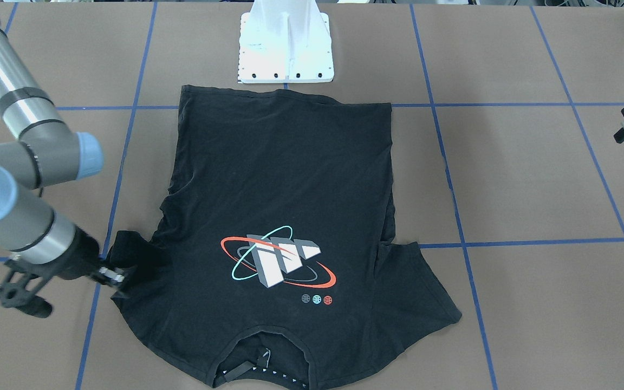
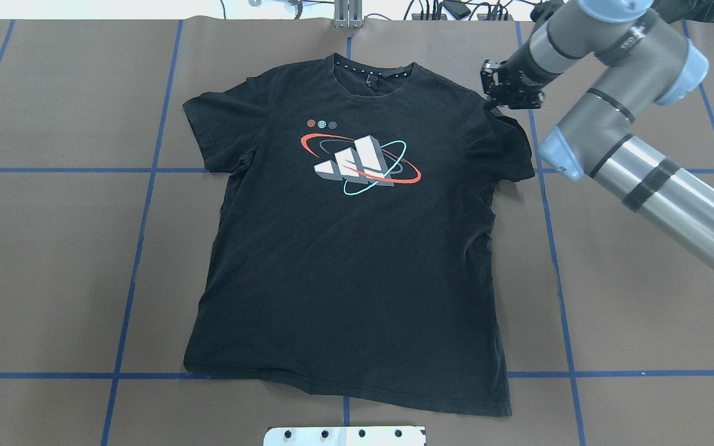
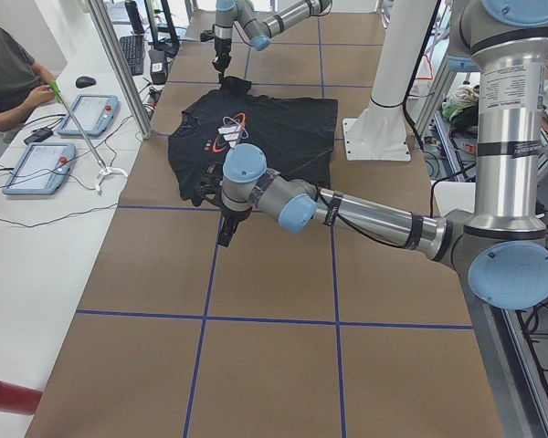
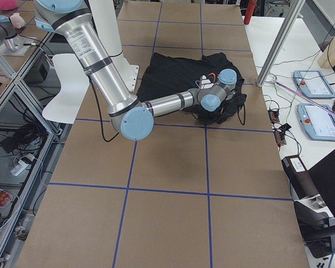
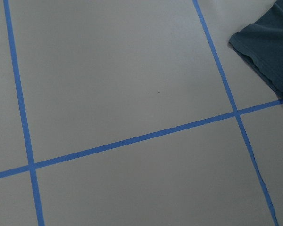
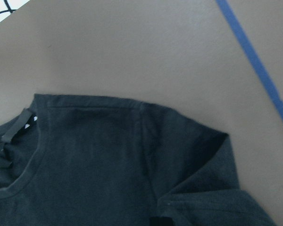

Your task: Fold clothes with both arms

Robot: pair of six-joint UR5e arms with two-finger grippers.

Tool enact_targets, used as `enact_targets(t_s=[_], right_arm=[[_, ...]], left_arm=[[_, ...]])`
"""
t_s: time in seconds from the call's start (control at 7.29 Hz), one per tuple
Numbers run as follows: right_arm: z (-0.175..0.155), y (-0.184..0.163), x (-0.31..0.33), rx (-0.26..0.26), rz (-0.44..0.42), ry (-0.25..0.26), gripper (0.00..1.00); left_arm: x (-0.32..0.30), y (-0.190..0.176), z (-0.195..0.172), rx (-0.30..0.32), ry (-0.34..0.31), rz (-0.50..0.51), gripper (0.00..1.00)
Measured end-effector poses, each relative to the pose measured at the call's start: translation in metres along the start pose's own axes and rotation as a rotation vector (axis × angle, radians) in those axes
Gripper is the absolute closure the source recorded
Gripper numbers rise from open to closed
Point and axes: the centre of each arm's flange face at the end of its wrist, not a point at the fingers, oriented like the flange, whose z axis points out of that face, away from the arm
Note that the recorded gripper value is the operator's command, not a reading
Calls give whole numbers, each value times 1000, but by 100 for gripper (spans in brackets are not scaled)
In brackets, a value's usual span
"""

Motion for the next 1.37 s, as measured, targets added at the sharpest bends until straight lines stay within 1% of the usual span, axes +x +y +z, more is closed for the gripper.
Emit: enact_targets(t_s=[0.14,0.27,0.55,0.69,0.82,0.96,1.23,1.37], right_arm=[[8,16,-27,-4,11,-7,100],[20,30,-53,3,18,-7,100],[45,51,-90,44,29,8,100],[55,58,-100,55,30,15,100],[62,63,-105,62,30,22,28],[67,66,-107,67,30,29,0],[69,68,-113,74,35,29,0],[64,73,-119,71,31,17,0]], left_arm=[[0,0,0,-1,0,0,0],[0,0,0,-1,0,0,0],[0,0,0,-1,0,0,0],[0,0,0,0,0,0,0],[1,-1,0,0,0,1,0],[1,-2,1,1,0,3,0],[4,-9,2,8,4,18,0],[7,-18,3,17,8,33,0]])
